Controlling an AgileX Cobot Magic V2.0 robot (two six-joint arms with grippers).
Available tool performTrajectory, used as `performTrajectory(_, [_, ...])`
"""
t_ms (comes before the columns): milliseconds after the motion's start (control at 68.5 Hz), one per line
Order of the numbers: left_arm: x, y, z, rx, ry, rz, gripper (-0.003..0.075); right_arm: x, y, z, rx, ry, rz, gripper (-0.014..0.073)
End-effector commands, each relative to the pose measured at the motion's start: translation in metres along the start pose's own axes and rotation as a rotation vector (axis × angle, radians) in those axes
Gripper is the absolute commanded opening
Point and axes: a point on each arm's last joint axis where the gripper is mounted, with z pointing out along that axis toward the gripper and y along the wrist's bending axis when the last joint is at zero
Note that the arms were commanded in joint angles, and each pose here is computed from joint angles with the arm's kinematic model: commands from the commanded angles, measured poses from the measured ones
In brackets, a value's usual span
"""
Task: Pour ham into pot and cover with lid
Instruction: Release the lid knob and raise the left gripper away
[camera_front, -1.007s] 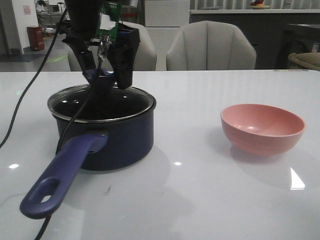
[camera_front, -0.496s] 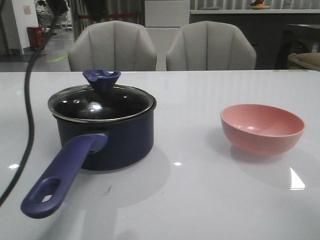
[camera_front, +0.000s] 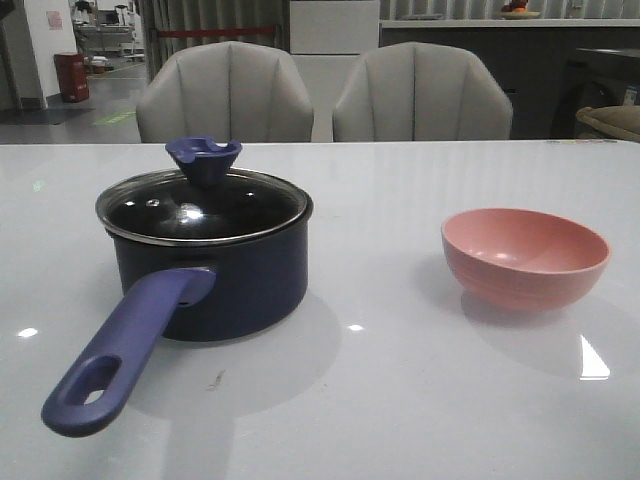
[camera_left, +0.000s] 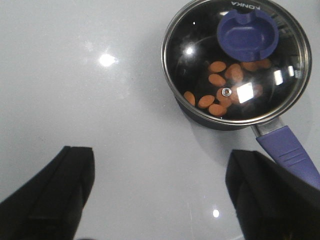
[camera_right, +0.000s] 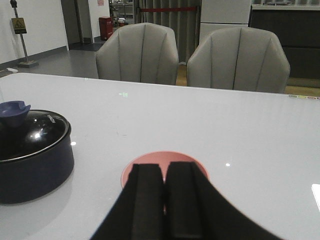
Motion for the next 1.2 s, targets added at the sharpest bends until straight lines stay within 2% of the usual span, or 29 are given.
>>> performTrajectory(0, [0.008,-0.004,-0.024,0.004,-0.208,-0.028,0.0568,-0.016,-0.002,0.0,0.024,-0.102,-0.003,0.0146])
performTrajectory(131, [0.034,-0.009,-0.039,0.023,-0.321,-0.057,0.0545,-0.016,-0.002,0.0,0.024,-0.102,-0.003,0.0146])
performTrajectory(292, [0.071,-0.015,-0.061,0.026,-0.515,-0.086,0.0469,-0.016,-0.002,0.0,0.024,-0.102,-0.003,0.0146])
performTrajectory(467, [0.115,-0.019,-0.073,0.007,-0.665,-0.088,0.0379,-0.016,-0.002,0.0,0.024,-0.102,-0.003,0.0146])
performTrajectory(671, [0.16,-0.024,-0.066,0.006,-0.736,-0.083,0.0247,-0.016,-0.002,0.0,0.024,-0.102,-0.003,0.0146])
performTrajectory(817, [0.181,-0.027,-0.06,0.027,-0.775,-0.072,0.0106,-0.016,-0.002,0.0,0.024,-0.102,-0.003,0.0146])
performTrajectory(1007, [0.189,-0.028,-0.062,0.026,-0.849,-0.069,0.0113,-0.016,-0.002,0.0,0.024,-0.102,-0.003,0.0146])
performTrajectory(1182, [0.19,-0.028,-0.062,0.028,-0.839,-0.068,0.0113,-0.016,-0.002,0.0,0.024,-0.102,-0.003,0.0146])
